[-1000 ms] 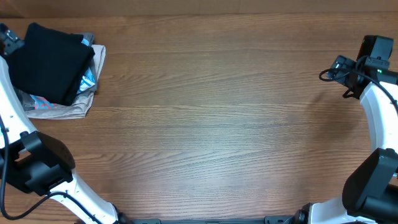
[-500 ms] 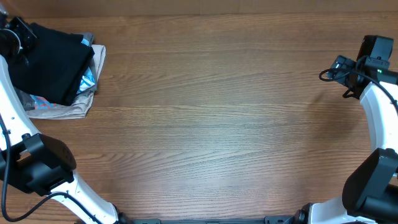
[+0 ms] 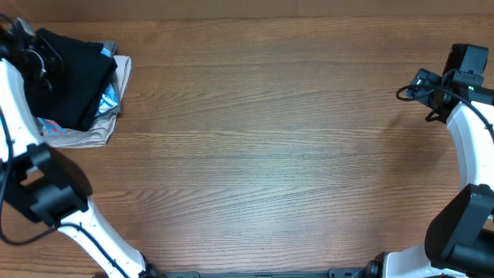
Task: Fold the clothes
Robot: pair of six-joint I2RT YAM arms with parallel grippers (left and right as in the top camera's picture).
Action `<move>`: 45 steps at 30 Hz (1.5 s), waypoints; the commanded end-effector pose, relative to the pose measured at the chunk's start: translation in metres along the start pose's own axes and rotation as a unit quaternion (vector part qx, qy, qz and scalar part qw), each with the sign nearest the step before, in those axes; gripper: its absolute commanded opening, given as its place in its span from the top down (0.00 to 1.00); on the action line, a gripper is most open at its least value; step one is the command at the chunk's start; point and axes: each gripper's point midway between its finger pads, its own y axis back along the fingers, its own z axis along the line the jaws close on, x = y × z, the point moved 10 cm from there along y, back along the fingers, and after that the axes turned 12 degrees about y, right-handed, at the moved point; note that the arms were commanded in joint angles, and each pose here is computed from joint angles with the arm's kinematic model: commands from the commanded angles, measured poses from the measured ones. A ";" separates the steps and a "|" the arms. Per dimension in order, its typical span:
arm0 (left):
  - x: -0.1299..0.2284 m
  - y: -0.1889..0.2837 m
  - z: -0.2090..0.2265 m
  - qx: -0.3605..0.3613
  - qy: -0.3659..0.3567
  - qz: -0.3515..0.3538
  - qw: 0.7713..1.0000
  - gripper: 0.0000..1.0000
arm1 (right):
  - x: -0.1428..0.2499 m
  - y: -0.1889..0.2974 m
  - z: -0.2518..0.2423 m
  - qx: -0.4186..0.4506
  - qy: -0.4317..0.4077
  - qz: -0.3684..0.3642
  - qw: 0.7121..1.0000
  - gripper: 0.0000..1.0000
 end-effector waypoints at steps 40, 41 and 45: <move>0.124 0.185 -0.140 0.142 -0.113 -0.022 0.983 0.00 | -0.001 0.000 0.000 0.004 0.001 -0.002 1.000 0.00; 0.124 0.185 -0.140 0.142 -0.113 -0.022 0.983 0.00 | -0.001 0.000 0.000 0.004 0.001 -0.002 1.000 0.00; 0.124 0.185 -0.140 0.142 -0.113 -0.022 0.983 0.00 | -0.001 0.000 0.000 0.004 0.001 -0.002 1.000 0.00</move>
